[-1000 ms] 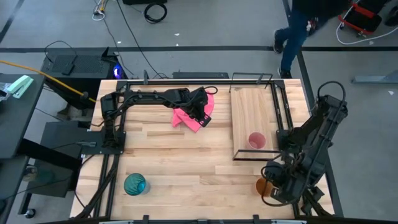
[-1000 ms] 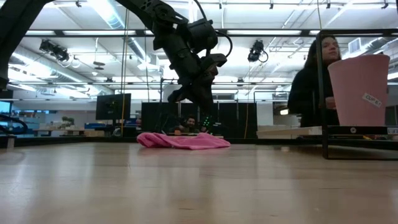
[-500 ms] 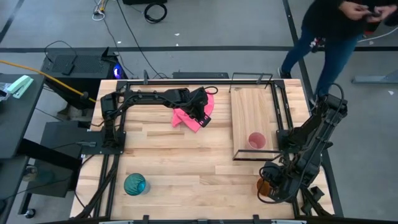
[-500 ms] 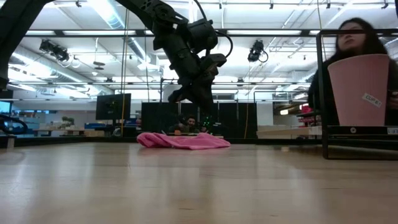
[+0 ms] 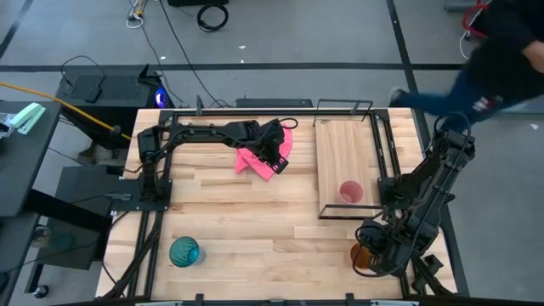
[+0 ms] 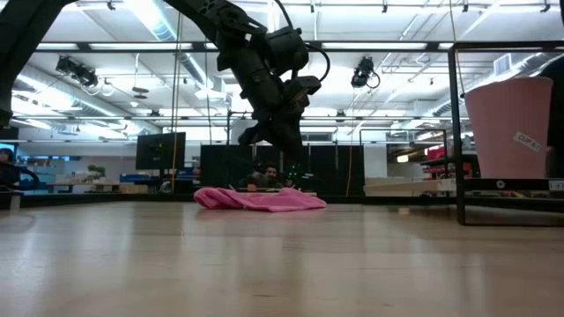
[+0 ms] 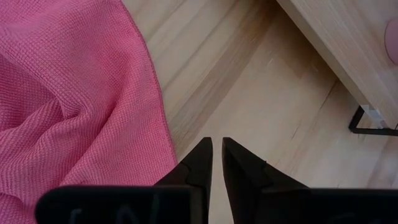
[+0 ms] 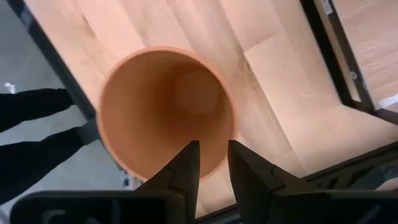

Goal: Stack small to large cups/mugs on shelf
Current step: Put the orange cup on the shelf

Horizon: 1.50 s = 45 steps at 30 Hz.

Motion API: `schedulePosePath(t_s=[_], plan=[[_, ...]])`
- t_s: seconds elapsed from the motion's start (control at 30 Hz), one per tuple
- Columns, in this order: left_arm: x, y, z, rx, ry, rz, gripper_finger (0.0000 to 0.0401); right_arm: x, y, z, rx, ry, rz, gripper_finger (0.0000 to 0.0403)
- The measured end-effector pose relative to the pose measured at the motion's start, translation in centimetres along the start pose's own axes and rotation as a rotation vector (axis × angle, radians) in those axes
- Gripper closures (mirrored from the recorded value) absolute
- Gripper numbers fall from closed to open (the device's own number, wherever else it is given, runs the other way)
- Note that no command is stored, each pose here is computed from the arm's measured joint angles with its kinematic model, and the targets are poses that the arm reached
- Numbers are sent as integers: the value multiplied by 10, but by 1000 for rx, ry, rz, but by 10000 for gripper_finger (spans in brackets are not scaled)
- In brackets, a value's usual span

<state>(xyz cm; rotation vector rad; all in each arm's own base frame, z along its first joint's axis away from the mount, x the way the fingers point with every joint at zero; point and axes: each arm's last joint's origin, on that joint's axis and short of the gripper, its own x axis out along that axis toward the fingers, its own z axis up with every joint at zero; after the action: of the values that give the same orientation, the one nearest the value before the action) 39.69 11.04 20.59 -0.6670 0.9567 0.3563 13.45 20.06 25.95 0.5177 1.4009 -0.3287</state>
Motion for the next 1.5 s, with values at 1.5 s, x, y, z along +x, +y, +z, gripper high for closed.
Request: schedulePosePath(t_s=[1.5], plan=[[0,0,0,-1,0,0,349,35,-9,5,-8,-1,1,327]])
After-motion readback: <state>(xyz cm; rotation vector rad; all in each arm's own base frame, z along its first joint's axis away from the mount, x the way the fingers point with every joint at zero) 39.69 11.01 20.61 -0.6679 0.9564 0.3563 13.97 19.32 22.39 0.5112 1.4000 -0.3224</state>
